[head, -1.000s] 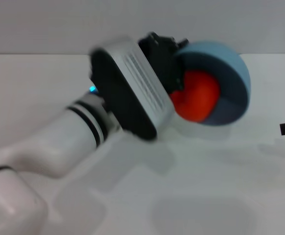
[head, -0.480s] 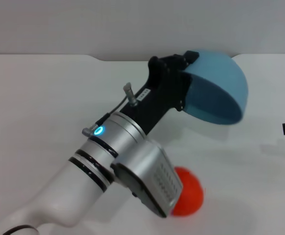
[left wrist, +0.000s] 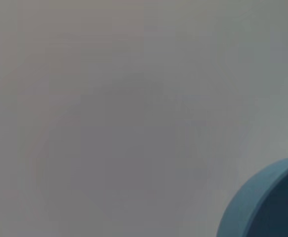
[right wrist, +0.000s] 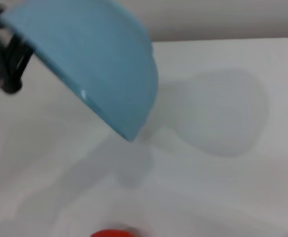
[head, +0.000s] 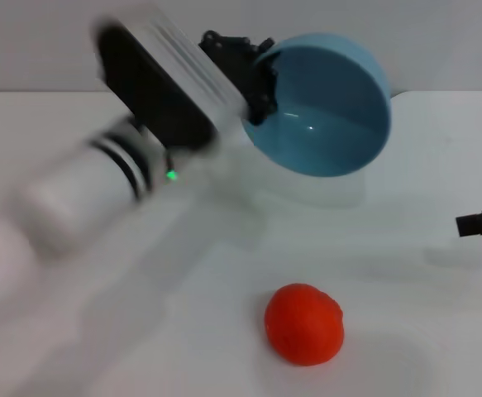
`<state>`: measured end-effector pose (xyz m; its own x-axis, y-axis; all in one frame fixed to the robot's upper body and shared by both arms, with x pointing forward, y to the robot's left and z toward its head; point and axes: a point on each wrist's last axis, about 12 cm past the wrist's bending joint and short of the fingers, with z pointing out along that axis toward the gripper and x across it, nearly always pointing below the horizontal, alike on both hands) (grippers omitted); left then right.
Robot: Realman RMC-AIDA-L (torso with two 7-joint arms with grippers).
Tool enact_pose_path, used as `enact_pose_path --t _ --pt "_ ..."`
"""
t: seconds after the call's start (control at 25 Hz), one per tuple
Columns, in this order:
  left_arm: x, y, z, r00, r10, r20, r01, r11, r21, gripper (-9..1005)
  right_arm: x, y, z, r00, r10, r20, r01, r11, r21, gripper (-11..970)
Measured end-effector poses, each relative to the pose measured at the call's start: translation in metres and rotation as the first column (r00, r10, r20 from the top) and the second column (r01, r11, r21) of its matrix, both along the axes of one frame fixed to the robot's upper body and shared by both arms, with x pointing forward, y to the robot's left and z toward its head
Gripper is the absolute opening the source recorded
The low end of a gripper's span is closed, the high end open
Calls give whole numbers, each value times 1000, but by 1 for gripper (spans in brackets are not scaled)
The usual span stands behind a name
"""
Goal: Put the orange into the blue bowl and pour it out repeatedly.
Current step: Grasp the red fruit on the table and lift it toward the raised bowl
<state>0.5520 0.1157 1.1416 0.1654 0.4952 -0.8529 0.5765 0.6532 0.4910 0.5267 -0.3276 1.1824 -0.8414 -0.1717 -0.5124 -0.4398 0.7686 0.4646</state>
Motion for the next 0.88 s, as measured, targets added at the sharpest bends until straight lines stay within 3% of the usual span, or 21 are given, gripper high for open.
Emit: enact_pose_path --t 0.08,0.2,0.32,0.44,0.6,0.64,0.88 --pt "17 19 14 984 -52 -170 32 992 -121 -1 2 5 -1 1000 26 -5 -26 1000 -4 634" --pt "39 46 31 909 -117 -400 18 970 -243 0 5 14 -2 997 81 -3 -81 997 -21 633" --pt "55 77 35 755 -87 -651 -67 976 -208 0 7 25 -2 989 149 1 -149 988 -46 633" --pt "59 94 37 617 -12 -787 -143 982 -127 0 11 38 -4 976 217 2 -216 974 -68 633" --pt "53 107 40 491 133 -861 -228 973 20 0 16 60 -5 945 325 19 -322 942 -94 633" --pt "49 113 44 435 234 -869 -278 953 117 0 17 75 -7 921 386 49 -380 920 -100 633" --pt "39 118 54 390 316 -865 -296 932 207 -1 20 110 -20 870 488 73 -475 868 -145 633"
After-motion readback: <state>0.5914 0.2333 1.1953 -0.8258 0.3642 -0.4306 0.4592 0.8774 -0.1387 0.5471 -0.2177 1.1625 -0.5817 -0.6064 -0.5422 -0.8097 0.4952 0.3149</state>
